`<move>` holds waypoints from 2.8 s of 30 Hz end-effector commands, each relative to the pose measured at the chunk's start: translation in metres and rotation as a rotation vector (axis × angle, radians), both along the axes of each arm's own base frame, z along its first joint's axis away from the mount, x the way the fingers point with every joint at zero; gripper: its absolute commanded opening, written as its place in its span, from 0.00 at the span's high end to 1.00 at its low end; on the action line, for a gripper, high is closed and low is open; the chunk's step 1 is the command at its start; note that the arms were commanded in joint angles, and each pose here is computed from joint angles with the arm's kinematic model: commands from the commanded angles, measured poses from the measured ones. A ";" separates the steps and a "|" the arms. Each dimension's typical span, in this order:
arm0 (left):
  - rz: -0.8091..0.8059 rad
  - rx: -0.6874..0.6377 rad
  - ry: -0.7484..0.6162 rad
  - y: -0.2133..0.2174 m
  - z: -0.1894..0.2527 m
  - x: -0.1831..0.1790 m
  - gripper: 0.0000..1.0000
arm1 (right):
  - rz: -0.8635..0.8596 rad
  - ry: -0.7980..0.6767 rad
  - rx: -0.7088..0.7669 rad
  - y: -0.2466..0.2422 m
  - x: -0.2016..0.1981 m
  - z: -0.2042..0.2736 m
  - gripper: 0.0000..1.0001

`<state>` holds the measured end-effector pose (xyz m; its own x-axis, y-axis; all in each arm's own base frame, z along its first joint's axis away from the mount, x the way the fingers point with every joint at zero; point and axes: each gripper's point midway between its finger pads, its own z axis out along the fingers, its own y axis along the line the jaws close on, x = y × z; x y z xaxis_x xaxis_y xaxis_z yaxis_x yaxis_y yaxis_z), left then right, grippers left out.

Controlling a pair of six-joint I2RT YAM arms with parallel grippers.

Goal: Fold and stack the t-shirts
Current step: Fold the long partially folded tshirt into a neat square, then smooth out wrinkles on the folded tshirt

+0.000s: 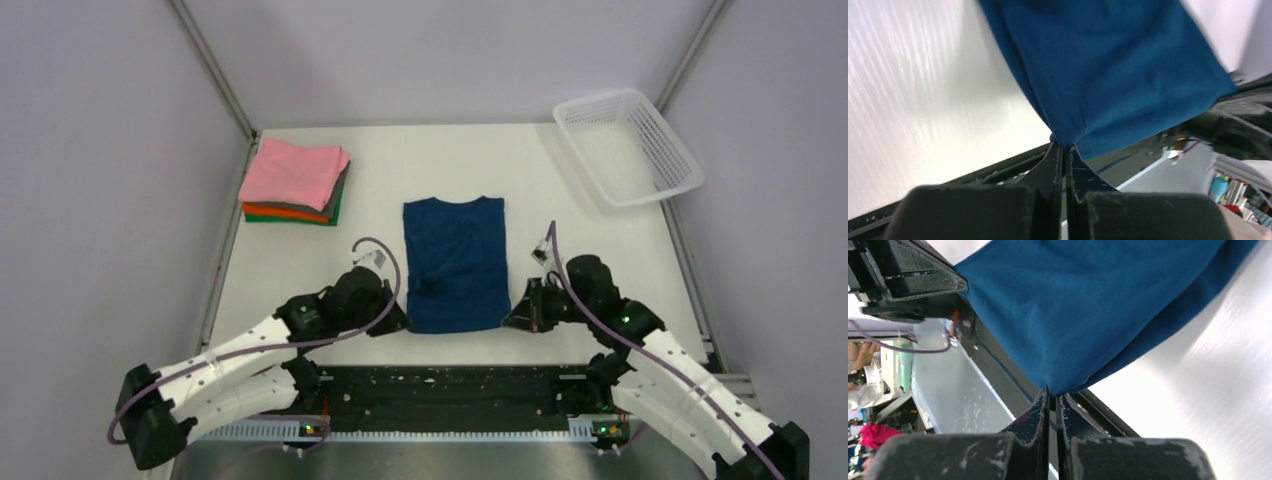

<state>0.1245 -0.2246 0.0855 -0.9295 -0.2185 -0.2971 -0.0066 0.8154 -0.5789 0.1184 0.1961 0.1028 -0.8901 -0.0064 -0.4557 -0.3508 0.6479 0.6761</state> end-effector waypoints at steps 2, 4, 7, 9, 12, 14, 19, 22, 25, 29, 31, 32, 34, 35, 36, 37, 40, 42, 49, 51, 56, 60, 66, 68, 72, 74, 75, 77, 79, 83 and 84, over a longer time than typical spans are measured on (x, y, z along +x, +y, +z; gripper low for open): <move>0.066 -0.075 -0.261 0.005 0.071 0.032 1.00 | -0.030 -0.170 0.054 0.004 0.020 0.057 1.00; 0.127 -0.055 -0.340 0.012 0.087 0.048 1.00 | -0.064 -0.242 0.046 0.004 0.035 0.070 1.00; 0.270 -0.023 -0.499 0.027 0.115 0.083 1.00 | -0.186 -0.384 0.003 -0.007 0.070 0.094 1.00; 0.316 -0.037 -0.586 0.027 0.138 0.102 1.00 | -0.266 -0.457 0.010 -0.010 0.090 0.112 1.00; 0.316 -0.003 -0.652 0.023 0.159 0.123 1.00 | -0.299 -0.495 0.000 -0.007 0.111 0.124 1.00; 0.325 0.058 -0.643 0.025 0.161 0.139 1.00 | -0.312 -0.498 -0.023 -0.007 0.122 0.126 1.00; 0.324 0.100 -0.604 0.027 0.160 0.182 1.00 | -0.376 -0.509 -0.050 -0.016 0.156 0.136 1.00; 0.333 0.106 -0.641 0.031 0.164 0.203 1.00 | -0.394 -0.478 -0.055 -0.023 0.176 0.131 1.00; 0.330 0.123 -0.635 0.030 0.162 0.222 1.00 | -0.405 -0.470 -0.064 -0.026 0.190 0.126 1.00; 0.345 0.165 -0.594 0.033 0.147 0.251 1.00 | -0.411 -0.439 -0.074 -0.030 0.210 0.113 1.00; 0.350 0.173 -0.568 0.035 0.139 0.264 1.00 | -0.416 -0.434 -0.067 -0.032 0.221 0.107 1.00; 0.355 0.180 -0.557 0.036 0.135 0.270 1.00 | -0.417 -0.425 -0.068 -0.032 0.226 0.103 1.00; 0.366 0.191 -0.544 0.038 0.128 0.282 1.00 | -0.428 -0.397 -0.076 -0.036 0.237 0.092 1.00; 0.368 0.195 -0.535 0.039 0.124 0.288 1.00 | -0.433 -0.387 -0.075 -0.038 0.243 0.088 1.00; 0.364 0.194 -0.524 0.039 0.119 0.294 1.00 | -0.444 -0.378 -0.075 -0.041 0.249 0.084 1.00; 0.352 0.194 -0.511 0.037 0.113 0.300 1.00 | -0.452 -0.370 -0.075 -0.043 0.255 0.079 1.00; 0.331 0.195 -0.473 0.036 0.094 0.315 1.00 | -0.457 -0.369 -0.070 -0.044 0.269 0.072 1.00; 0.324 0.196 -0.445 0.036 0.081 0.324 1.00 | -0.455 -0.361 -0.071 -0.044 0.278 0.063 1.00; 0.296 0.210 -0.321 0.038 0.036 0.349 1.00 | -0.451 -0.276 -0.089 -0.044 0.307 0.018 1.00; 0.282 0.203 -0.301 0.035 0.026 0.354 1.00 | -0.467 -0.272 -0.096 -0.046 0.315 0.010 1.00; 0.223 0.158 -0.260 0.020 0.007 0.370 1.00 | -0.500 -0.255 -0.126 -0.051 0.327 -0.008 1.00; 0.193 0.126 -0.234 0.011 0.003 0.379 0.75 | -0.551 -0.275 -0.159 -0.061 0.344 -0.007 0.81; 0.195 0.149 -0.233 0.015 0.030 0.378 0.01 | -0.530 -0.300 -0.171 -0.059 0.356 0.029 0.16; 0.197 0.148 -0.240 0.019 0.038 0.368 0.01 | -0.465 -0.307 -0.120 -0.048 0.339 0.043 0.02; 0.179 0.108 -0.226 0.020 0.039 0.339 0.01 | -0.322 -0.290 0.065 -0.019 0.284 0.065 0.01; 0.148 0.072 -0.224 0.017 0.039 0.324 0.01 | -0.242 -0.319 0.184 -0.002 0.261 0.082 0.01; 0.120 0.047 -0.221 0.013 0.038 0.317 0.01 | -0.202 -0.325 0.231 0.006 0.252 0.086 0.01; 0.053 -0.009 -0.214 0.001 0.036 0.309 0.01 | -0.131 -0.297 0.282 0.020 0.239 0.087 0.01; 0.012 -0.023 -0.204 -0.007 0.034 0.310 0.01 | -0.105 -0.269 0.291 0.027 0.239 0.083 0.01; -0.005 0.061 -0.155 -0.006 0.016 0.329 0.01 | -0.136 -0.259 0.272 0.029 0.262 0.071 0.01; -0.020 0.079 -0.141 -0.007 0.012 0.332 0.01 | -0.136 -0.247 0.268 0.030 0.267 0.066 0.01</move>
<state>0.4370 -0.2214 0.0956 -0.8742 -0.2456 -0.4188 0.0164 0.8472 -0.5310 0.3649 0.2137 0.1577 -0.7558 0.2584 -0.6016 -0.3935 0.5551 0.7328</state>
